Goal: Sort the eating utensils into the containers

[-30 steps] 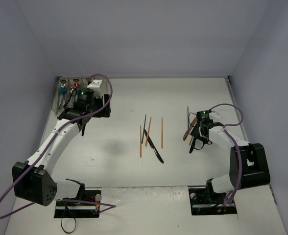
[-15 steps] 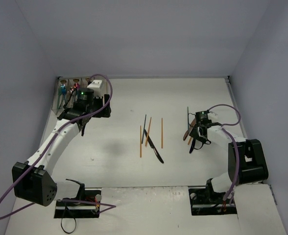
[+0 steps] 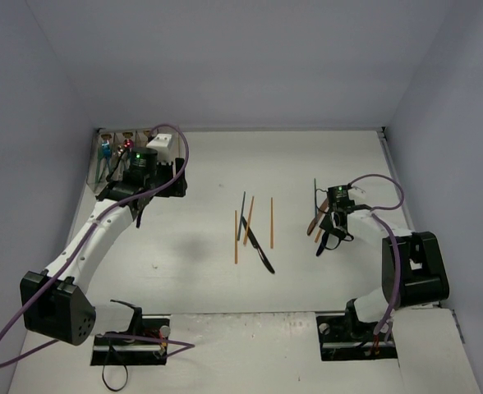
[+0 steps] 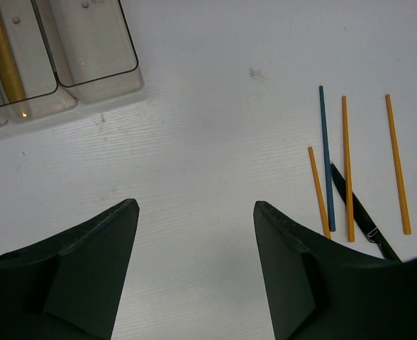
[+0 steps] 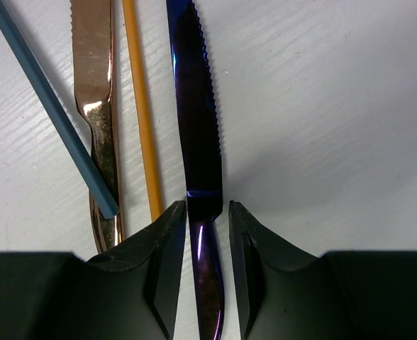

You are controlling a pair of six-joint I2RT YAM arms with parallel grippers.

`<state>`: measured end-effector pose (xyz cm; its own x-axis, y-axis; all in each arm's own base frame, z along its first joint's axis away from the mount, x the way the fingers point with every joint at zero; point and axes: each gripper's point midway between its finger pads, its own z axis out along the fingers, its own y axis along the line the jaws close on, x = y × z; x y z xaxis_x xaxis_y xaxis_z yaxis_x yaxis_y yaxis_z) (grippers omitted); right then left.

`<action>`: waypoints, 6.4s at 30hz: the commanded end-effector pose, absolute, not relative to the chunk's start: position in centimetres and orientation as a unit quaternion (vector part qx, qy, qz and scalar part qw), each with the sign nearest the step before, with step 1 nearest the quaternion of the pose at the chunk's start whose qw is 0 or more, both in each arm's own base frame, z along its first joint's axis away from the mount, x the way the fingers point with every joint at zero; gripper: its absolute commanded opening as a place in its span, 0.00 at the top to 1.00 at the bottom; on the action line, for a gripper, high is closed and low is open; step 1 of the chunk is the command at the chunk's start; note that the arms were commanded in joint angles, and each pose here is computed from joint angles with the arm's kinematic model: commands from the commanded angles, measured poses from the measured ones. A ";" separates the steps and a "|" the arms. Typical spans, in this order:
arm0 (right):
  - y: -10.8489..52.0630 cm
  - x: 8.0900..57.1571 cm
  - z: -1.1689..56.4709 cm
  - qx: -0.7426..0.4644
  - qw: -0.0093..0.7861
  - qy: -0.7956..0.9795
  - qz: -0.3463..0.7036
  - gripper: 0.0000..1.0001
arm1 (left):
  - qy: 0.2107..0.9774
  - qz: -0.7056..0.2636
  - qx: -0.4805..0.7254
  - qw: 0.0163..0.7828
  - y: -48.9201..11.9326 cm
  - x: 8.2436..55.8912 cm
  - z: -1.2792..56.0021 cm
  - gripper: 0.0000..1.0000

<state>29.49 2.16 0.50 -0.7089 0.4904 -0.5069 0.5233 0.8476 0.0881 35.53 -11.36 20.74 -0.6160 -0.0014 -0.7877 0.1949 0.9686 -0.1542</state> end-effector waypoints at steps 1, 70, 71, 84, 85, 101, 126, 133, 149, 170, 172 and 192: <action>2.1 24.1 -2.4 0.278 0.154 0.946 -0.063 0.73 | 0.867 -0.127 0.058 0.479 -11.9 36.3 23.9 0.37; 17.4 34.0 24.5 0.121 0.457 0.843 0.257 1.00 | 0.754 -0.478 0.181 0.413 -35.4 26.7 30.1 0.37; 18.0 34.0 24.9 0.118 0.457 0.839 0.272 1.00 | 0.756 -0.477 0.185 0.409 -36.0 26.7 29.8 0.37; 21.1 32.5 26.4 0.104 0.444 0.820 0.347 1.00 | 0.787 -0.417 0.226 0.395 -39.4 26.4 26.7 0.38; 21.2 32.4 26.4 0.104 0.442 0.820 0.349 1.00 | 0.787 -0.415 0.226 0.395 -39.5 26.5 26.7 0.38; 22.5 32.1 26.0 0.096 0.435 0.814 0.374 1.00 | 0.795 -0.389 0.224 0.408 -39.5 27.5 25.5 0.89; 12.7 32.7 23.2 0.167 0.476 0.820 0.271 0.38 | 0.886 -0.147 0.063 0.436 -18.7 36.9 20.0 1.00; 12.5 31.6 19.5 0.154 0.445 0.844 0.255 0.38 | 0.907 -0.048 0.011 0.418 -7.9 42.3 18.5 1.00; 12.6 30.3 16.5 0.112 0.416 0.868 0.247 0.38 | 0.923 0.029 -0.012 0.385 1.3 51.6 15.8 1.00; 12.8 29.7 14.9 0.110 0.391 0.879 0.252 0.38 | 0.931 0.014 -0.045 0.361 2.7 52.3 11.3 1.00; 12.8 29.5 14.7 0.111 0.389 0.879 0.253 0.38 | 0.931 0.013 -0.046 0.363 2.7 52.6 11.1 1.00; 12.1 29.5 12.7 0.086 0.381 0.895 0.217 0.37 | 0.917 0.010 -0.065 0.394 2.6 52.4 14.4 0.71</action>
